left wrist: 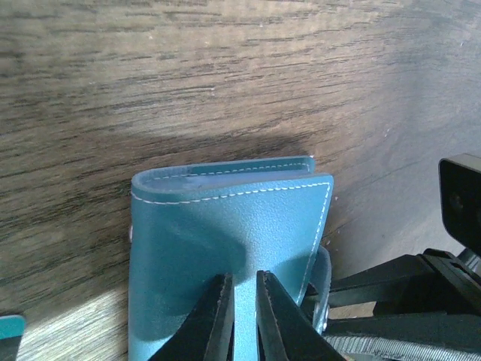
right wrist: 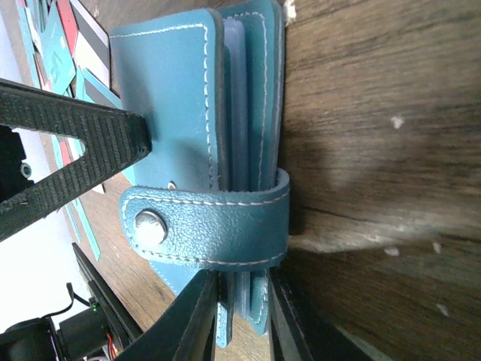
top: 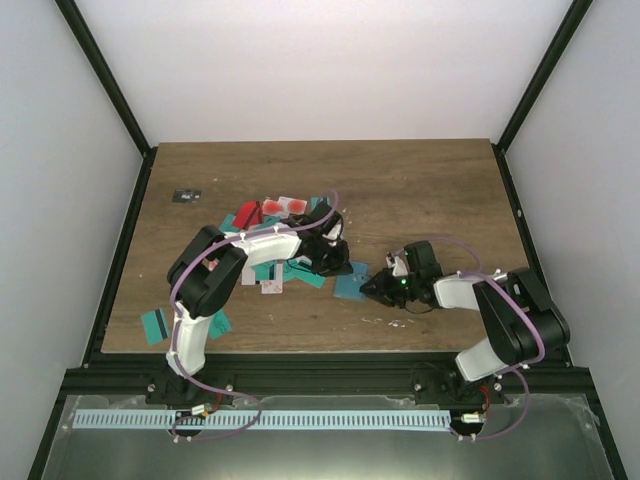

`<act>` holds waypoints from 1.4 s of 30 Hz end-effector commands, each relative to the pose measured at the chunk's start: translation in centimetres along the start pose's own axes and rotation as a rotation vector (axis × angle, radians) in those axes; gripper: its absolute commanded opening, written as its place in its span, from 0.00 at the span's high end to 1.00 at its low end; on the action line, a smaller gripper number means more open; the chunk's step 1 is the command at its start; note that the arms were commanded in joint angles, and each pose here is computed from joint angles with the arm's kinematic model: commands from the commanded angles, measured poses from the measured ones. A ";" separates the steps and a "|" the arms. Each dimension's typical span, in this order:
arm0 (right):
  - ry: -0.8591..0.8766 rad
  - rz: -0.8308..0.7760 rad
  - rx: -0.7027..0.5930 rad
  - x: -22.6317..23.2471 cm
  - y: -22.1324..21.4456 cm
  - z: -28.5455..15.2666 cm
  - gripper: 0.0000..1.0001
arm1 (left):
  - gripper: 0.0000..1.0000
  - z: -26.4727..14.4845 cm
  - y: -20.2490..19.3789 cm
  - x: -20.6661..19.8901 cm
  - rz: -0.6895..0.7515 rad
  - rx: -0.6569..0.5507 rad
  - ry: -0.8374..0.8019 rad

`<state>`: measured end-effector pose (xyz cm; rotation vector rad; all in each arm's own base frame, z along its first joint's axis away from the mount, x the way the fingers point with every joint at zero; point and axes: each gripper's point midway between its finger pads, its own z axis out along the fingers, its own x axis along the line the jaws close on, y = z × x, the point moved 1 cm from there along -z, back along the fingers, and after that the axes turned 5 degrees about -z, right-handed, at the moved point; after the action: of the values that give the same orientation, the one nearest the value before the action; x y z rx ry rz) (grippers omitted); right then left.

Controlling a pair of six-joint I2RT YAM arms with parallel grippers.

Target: Put the credit cards into the card holder

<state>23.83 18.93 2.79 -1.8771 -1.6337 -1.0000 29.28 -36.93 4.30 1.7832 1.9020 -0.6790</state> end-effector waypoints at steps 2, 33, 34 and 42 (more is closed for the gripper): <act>-0.194 0.053 0.014 -4.3 -0.9 0.6 0.79 | 0.86 -1.3 -0.8 0.8 0.059 0.007 0.100; -0.209 0.092 0.027 -4.9 -1.3 0.8 0.80 | 0.71 -1.8 -1.4 -2.9 0.175 0.067 -0.043; -0.210 0.094 0.027 -5.0 -1.3 0.8 0.80 | 0.71 -1.6 -1.4 -2.8 0.174 0.072 -0.040; -0.208 0.100 0.026 -5.0 -1.3 0.8 0.80 | 0.74 -0.6 -1.5 -2.3 0.171 0.093 -0.027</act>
<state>24.66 19.19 2.59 -1.8773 -1.6368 -1.0028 27.76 -37.54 6.43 1.9428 1.7362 -0.7183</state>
